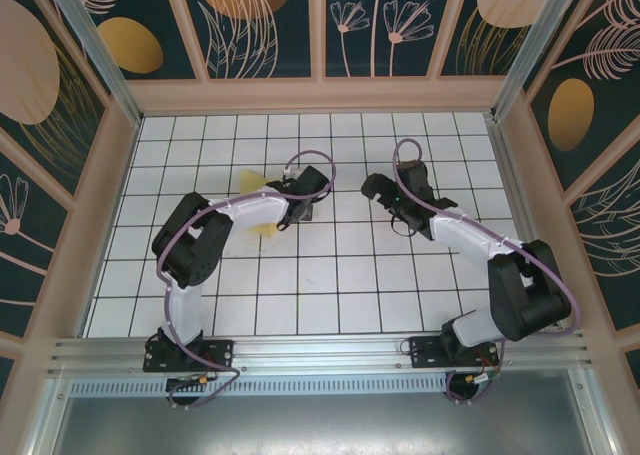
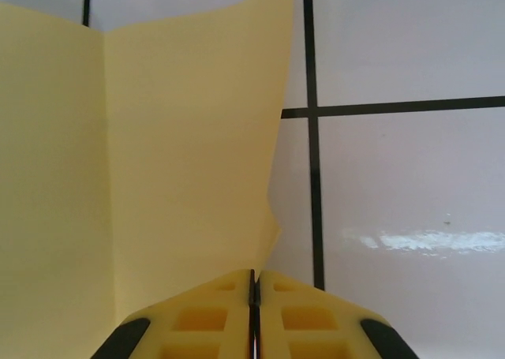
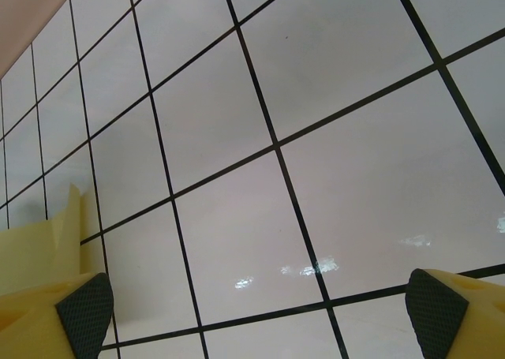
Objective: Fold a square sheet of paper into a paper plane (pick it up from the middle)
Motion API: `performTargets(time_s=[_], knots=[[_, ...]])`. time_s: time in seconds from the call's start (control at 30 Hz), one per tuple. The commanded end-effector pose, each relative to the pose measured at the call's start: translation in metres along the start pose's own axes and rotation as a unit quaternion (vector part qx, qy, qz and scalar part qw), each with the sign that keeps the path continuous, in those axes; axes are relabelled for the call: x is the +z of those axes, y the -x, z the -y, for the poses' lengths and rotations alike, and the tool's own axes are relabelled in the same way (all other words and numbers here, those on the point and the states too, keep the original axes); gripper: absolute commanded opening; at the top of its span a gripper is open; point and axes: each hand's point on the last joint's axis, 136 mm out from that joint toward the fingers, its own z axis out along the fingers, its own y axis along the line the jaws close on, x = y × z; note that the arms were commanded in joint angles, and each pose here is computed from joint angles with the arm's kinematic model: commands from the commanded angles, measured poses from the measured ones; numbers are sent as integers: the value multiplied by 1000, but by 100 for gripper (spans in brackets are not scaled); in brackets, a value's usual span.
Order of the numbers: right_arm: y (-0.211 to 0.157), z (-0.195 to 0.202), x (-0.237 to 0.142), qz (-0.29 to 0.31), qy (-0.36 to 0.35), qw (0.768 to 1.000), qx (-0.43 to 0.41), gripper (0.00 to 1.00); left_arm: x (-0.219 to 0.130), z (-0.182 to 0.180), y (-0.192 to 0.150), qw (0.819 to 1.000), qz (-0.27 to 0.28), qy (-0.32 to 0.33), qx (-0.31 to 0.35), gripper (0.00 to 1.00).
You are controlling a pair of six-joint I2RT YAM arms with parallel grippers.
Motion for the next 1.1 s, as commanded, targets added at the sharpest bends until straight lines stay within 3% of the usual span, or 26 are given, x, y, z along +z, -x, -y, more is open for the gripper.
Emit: performTargets(time_s=[0.0,0.3,0.63,0.83,1.0,1.07], knots=[[1,0,-3,-1,11,1000,14,98,-1,24,-5,998,-11,-57,-14,14],[-3,0,-2,-10,14,1000,15,97,-10,42,-2,994,-15,-108,-23,33],[-17,-18,-8,-46,62,997,-15,99,-103,63,51,963,58,-257,-58,61],[-35,-52,-14,-62,114,990,-56,99,-140,25,74,950,123,-265,-108,79],[-62,-85,-6,-93,150,983,-57,99,-140,-27,77,941,148,-252,-170,98],[-74,-95,-1,-105,161,980,-47,99,-133,-45,72,938,150,-251,-188,98]])
